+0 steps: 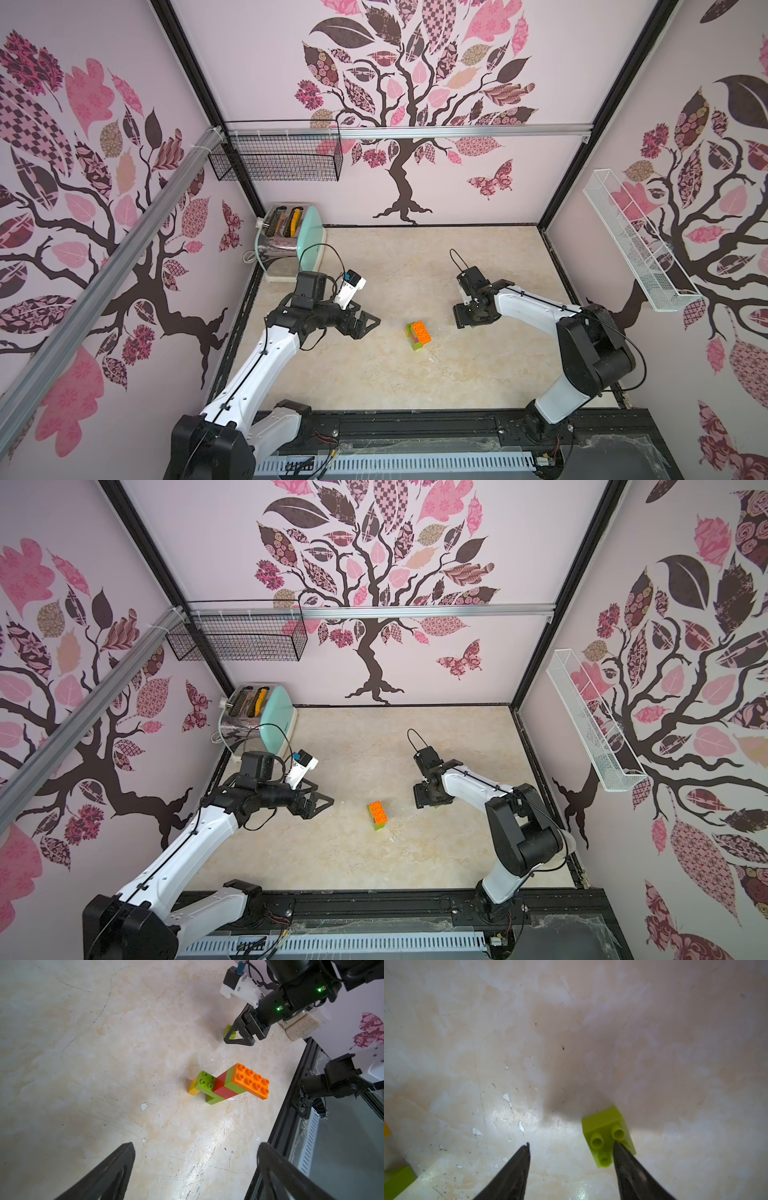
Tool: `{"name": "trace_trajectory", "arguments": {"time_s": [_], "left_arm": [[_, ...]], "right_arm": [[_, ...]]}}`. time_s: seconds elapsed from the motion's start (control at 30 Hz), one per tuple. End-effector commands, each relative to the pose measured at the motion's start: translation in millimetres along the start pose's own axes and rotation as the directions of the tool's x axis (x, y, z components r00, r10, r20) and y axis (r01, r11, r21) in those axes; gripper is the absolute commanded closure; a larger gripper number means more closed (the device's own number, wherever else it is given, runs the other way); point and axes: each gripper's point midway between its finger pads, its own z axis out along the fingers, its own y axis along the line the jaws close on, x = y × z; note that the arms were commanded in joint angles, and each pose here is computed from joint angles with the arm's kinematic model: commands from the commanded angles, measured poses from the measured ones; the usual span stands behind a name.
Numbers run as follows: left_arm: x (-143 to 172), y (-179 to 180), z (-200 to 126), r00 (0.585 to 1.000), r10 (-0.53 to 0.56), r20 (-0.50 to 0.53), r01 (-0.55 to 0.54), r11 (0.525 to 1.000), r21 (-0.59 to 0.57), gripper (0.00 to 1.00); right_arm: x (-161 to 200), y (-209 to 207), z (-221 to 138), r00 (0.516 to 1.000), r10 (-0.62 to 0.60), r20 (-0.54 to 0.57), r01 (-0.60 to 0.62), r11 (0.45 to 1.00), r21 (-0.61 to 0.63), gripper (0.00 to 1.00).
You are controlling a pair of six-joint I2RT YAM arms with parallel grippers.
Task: Assemble a giraffe with lego
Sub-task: Pick up the lego brick from the center of the board.
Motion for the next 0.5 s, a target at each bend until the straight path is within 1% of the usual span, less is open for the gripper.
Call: {"name": "trace_trajectory", "arguments": {"time_s": [0.0,0.1,0.2,0.27,0.4,0.47], "left_arm": [[-13,0,-5,0.996,0.063,0.058,-0.063,0.998,0.001,0.02],[-13,2,-7,0.996,0.059,0.065,-0.059,0.998,-0.004,0.02],[-12,3,-8,0.996,0.06,0.069,-0.06,0.998,-0.002,0.02],[-13,4,-10,0.996,0.061,0.071,-0.06,0.998,-0.008,0.02],[-13,6,-11,0.995,0.071,0.071,-0.07,0.997,-0.016,0.02],[-13,6,-11,0.995,0.072,0.074,-0.071,0.997,-0.016,0.02]], "right_arm": [[-19,0,-22,0.997,-0.012,0.072,0.014,1.0,-0.02,0.35],[-23,-7,-18,0.998,-0.005,0.063,0.006,1.0,-0.017,0.35],[-24,-15,-10,0.999,0.015,0.041,-0.014,1.0,-0.021,0.34],[-23,-15,-6,0.999,0.024,0.021,-0.024,0.999,-0.037,0.33],[-25,-13,-7,0.999,0.021,0.025,-0.02,0.999,-0.05,0.33],[-21,-13,-2,1.0,0.019,0.005,-0.019,0.999,-0.046,0.33]]}}
